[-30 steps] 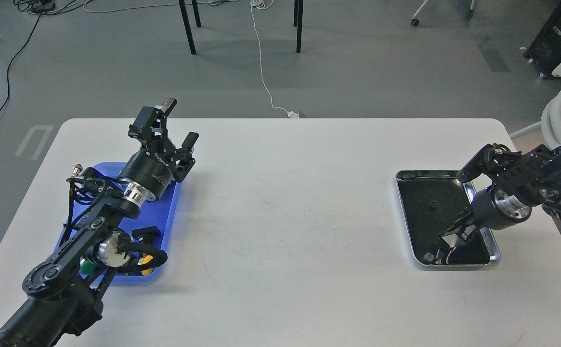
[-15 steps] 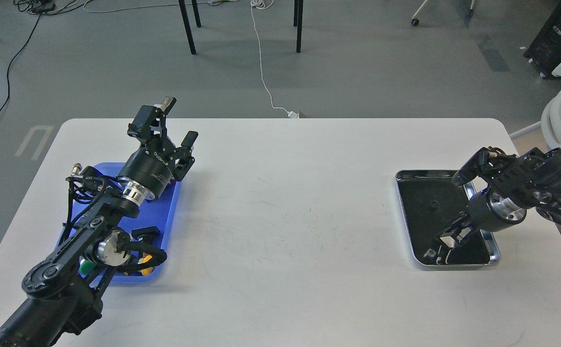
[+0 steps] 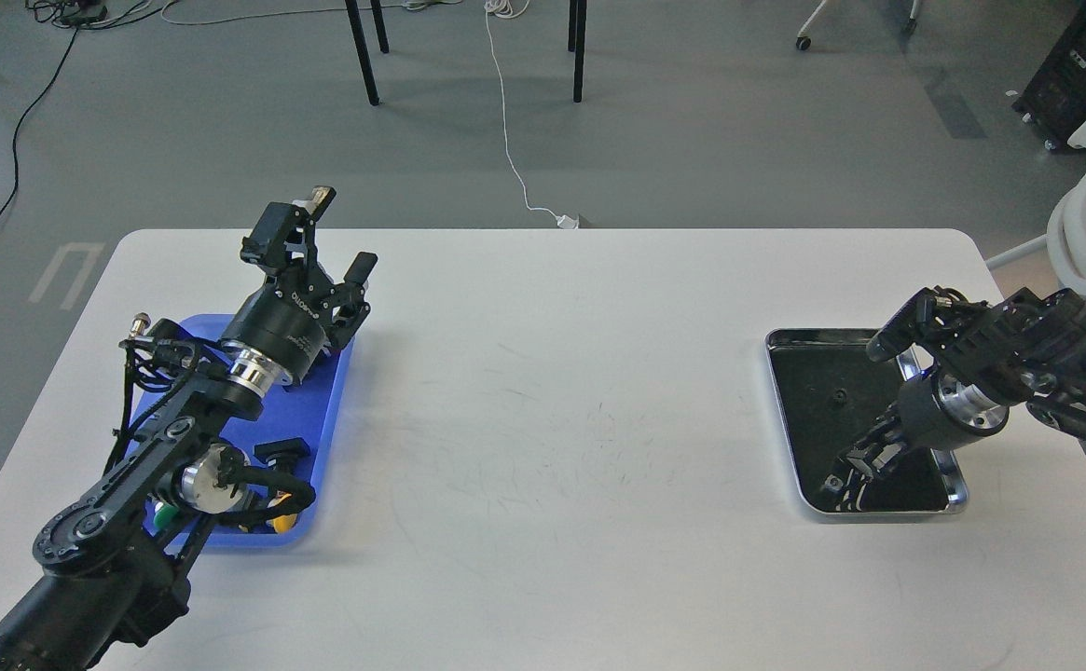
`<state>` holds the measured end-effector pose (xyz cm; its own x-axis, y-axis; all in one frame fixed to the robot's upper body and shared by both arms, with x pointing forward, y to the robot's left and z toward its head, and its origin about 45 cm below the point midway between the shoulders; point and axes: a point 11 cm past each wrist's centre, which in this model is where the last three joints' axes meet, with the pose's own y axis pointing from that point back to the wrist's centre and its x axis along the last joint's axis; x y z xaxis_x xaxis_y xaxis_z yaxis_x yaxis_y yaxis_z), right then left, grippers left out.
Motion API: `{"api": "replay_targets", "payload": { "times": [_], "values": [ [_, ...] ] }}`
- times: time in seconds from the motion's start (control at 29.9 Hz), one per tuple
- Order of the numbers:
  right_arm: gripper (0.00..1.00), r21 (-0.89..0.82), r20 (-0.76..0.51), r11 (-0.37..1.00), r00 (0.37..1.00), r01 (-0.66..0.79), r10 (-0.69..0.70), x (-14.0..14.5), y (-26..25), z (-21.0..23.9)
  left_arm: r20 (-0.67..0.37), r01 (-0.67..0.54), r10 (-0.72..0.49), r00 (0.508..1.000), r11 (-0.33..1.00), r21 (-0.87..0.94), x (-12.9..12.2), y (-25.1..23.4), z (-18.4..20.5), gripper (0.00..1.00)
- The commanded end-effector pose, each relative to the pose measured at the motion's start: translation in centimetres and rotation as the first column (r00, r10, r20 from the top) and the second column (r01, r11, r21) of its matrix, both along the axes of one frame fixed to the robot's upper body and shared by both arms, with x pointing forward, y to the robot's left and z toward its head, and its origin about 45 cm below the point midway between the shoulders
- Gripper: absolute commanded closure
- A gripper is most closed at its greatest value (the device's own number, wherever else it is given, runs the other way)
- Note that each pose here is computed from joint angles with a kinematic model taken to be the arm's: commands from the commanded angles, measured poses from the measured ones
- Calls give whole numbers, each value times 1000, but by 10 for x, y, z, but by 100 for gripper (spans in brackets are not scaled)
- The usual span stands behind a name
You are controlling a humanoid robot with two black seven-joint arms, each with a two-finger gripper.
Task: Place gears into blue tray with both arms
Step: 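Lower the right gripper into the metal tray and grasp the small black part, then carry the black part with the right gripper toward the table center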
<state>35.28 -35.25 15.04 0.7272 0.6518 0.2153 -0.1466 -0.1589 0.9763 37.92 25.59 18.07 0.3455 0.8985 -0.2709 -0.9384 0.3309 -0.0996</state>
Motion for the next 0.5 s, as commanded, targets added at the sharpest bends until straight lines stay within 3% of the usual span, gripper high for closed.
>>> {"api": "replay_targets", "payload": {
  "times": [0.0,0.3,0.47],
  "values": [
    [80,0,-1,1000,1000,0,0,0,0,0,2,0,0,1000,1000,1,1,1,1,2],
    [88,16,14,1000,1000,-11,11,3,5,9,12,5,-5,1000,1000,0,1,-1,5,2],
    [88,37,95,999,995,-39,35,23,15,47,19,11,-11,1000,1000,-2,1,-3,7,2]
  ]
}}
